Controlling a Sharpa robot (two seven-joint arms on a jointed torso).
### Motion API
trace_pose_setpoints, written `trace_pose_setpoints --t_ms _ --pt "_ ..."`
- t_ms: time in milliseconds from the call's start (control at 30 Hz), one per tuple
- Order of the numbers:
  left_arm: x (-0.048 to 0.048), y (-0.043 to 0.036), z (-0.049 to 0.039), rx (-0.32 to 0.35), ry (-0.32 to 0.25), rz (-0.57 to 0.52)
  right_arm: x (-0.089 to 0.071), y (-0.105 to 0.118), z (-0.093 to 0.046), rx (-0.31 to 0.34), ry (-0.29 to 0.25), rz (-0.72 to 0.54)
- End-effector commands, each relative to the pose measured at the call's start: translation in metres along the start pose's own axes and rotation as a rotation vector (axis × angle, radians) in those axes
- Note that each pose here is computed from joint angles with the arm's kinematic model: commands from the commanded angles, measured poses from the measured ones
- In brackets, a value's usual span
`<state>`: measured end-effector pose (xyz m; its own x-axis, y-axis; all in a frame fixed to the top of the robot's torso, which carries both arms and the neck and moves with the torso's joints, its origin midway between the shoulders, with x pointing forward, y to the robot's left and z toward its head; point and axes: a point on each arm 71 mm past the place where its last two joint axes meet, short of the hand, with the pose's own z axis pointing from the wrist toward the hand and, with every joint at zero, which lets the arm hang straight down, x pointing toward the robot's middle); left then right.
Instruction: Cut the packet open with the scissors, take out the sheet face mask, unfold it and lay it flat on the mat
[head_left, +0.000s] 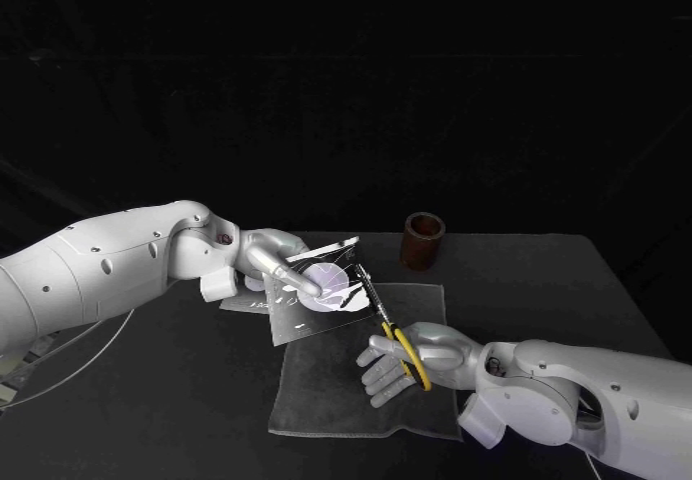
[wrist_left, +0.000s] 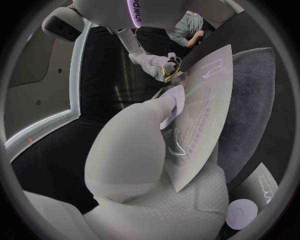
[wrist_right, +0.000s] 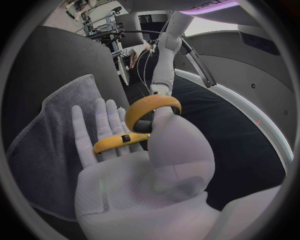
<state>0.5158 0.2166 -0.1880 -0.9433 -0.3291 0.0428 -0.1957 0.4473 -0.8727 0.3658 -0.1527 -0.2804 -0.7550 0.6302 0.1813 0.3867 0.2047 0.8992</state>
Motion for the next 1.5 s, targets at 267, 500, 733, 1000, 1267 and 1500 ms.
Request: trace_pose_setpoints --t_ms 267,500,733,1000,1267,1500 --pt "-0.0006 -0.0031 -0.0030 0.020 0.002 0.004 0.004 -0.007 -0.002 0.038 0.041 -0.010" --pt "0.0011 -0.0037 -0.0027 0.017 0.013 0.008 0.004 -0.008 -0.002 0.039 0.038 -0.010" --pt "0.0030 -0.0039 -0.0015 0.008 0.024 0.016 0.004 -0.007 -0.001 0.031 0.037 -0.011" --pt "0.0039 -0.0037 -0.0005 -0.002 0.030 0.025 0.007 -0.004 0.000 0.006 0.040 -0.011" --pt "0.0046 -0.0036 -0.0002 -0.005 0.035 0.028 0.006 0.001 0.001 -0.013 0.044 -0.007" --pt "0.0055 -0.0038 0.0007 -0.009 0.040 0.032 0.006 0.004 0.003 -0.022 0.045 -0.006"
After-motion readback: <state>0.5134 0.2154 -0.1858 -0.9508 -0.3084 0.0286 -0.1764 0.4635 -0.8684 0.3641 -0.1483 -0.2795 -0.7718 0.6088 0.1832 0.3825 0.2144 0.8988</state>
